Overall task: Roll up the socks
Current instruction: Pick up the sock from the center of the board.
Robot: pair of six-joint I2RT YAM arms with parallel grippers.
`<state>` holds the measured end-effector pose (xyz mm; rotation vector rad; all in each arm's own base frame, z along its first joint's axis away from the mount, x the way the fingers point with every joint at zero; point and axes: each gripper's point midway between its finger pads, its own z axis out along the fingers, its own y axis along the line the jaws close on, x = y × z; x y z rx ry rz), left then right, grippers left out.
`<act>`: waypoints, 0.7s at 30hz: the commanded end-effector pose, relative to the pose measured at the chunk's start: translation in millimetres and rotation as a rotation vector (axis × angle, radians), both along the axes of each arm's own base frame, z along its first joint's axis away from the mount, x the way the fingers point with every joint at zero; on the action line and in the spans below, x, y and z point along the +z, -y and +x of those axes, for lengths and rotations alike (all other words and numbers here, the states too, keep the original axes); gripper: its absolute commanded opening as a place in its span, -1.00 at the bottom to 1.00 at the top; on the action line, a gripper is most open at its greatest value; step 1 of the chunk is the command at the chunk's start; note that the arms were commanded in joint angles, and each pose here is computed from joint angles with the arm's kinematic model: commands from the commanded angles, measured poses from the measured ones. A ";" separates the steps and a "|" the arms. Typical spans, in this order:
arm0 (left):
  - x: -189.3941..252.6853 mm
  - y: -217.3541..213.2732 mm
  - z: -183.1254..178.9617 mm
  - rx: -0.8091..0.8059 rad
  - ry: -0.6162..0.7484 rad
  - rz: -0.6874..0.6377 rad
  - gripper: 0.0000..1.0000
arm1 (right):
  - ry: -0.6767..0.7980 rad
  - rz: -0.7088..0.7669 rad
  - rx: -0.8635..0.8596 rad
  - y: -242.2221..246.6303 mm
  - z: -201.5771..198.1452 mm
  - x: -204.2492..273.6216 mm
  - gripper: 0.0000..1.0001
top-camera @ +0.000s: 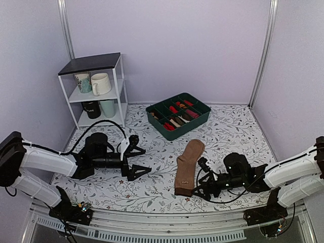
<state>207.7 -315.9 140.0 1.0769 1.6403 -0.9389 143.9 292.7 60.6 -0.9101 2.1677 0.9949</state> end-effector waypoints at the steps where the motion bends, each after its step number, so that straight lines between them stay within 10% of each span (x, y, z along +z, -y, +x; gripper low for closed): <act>1: 4.0 25.2 -22.5 -0.138 0.027 -0.019 0.99 | 0.056 0.102 0.140 -27.1 -22.0 10.0 0.64; 21: -26.5 62.9 -56.0 -0.273 0.001 0.050 0.83 | 0.266 -0.012 0.179 -44.5 -26.8 -1.6 0.61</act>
